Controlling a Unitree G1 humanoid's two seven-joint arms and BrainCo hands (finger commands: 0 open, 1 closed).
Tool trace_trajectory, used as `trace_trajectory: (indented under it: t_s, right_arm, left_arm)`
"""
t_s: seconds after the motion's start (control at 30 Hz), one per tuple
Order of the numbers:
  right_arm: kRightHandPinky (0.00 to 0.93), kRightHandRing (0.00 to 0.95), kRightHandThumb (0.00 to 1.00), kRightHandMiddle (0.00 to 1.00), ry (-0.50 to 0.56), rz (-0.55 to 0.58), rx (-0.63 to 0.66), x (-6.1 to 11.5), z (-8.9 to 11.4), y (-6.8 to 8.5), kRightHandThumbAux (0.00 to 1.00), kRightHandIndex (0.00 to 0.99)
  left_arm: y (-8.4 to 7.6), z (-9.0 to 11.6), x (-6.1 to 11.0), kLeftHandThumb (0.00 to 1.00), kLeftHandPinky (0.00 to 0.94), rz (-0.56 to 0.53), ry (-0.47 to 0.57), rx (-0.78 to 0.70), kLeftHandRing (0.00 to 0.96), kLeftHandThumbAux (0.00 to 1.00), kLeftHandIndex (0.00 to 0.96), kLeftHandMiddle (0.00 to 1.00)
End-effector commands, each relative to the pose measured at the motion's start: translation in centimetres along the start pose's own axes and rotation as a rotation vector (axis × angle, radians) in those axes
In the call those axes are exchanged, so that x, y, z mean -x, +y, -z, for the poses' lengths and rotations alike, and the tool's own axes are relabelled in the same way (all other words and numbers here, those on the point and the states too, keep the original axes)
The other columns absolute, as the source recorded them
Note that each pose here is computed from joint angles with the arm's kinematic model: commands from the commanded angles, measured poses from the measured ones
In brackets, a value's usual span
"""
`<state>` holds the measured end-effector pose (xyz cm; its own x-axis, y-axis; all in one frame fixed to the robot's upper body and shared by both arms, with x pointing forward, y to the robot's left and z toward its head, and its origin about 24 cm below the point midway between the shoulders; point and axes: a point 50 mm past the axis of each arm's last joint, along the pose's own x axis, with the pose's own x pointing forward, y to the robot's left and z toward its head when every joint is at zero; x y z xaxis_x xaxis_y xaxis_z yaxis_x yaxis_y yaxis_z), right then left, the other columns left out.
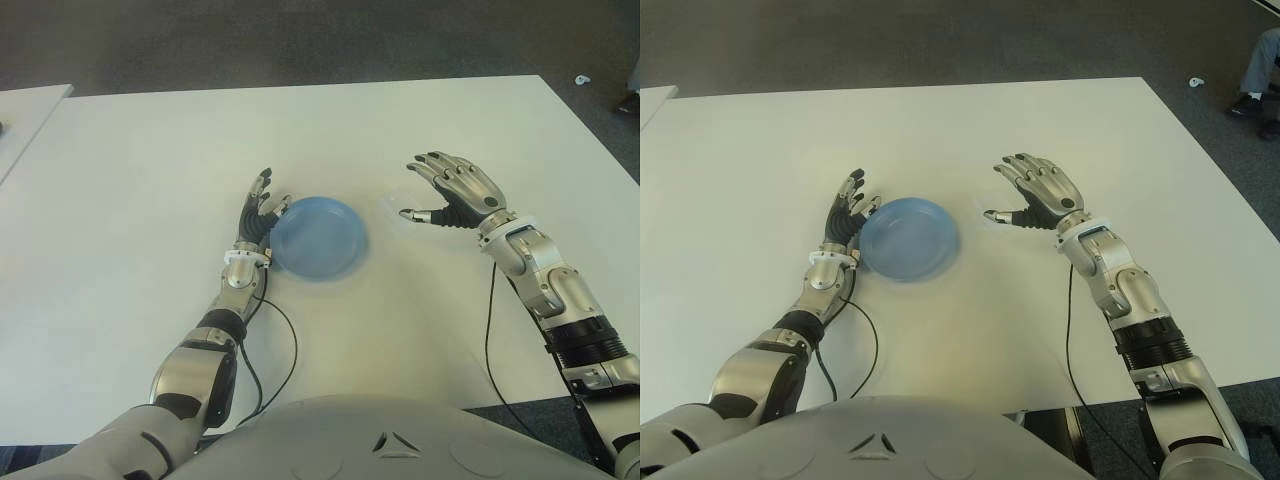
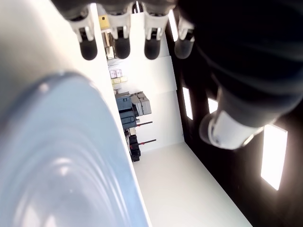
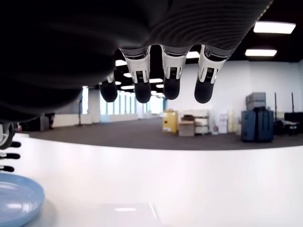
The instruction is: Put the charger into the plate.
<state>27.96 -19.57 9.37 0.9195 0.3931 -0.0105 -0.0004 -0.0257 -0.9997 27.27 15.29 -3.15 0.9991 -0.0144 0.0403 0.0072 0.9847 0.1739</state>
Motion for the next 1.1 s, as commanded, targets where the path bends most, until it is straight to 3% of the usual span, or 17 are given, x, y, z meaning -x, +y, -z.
trace_trajectory:
  t_s: [0.03, 0.67, 1.1]
  right_arm:
    - [0.0, 0.0, 0.252, 0.0, -0.011, -0.06, 0.004, -0.2, 0.0, 0.6, 0.158, 0.0]
    - [0.0, 0.0, 0.274, 0.0, -0.008, -0.189, 0.005, -1.0, 1.3, 2.9, 0.109, 0.0]
    - [0.0, 0.0, 0.286, 0.0, -0.038, -0.259, -0.006, -1.1, 2.2, 6.1, 0.096, 0.0]
  left_arm:
    - [-0.6, 4.4, 4.9, 0.033, 0.0, 0.027, 0.217, -0.015, 0.0, 0.638, 0.0, 0.0]
    - [-0.7, 4.2, 4.9, 0.036, 0.0, 0.022, 0.203, -0.013, 0.0, 0.634, 0.0, 0.0]
    - [-0.7, 4.2, 4.9, 0.04, 0.014, 0.023, 0.201, -0.018, 0.0, 0.624, 0.0, 0.0]
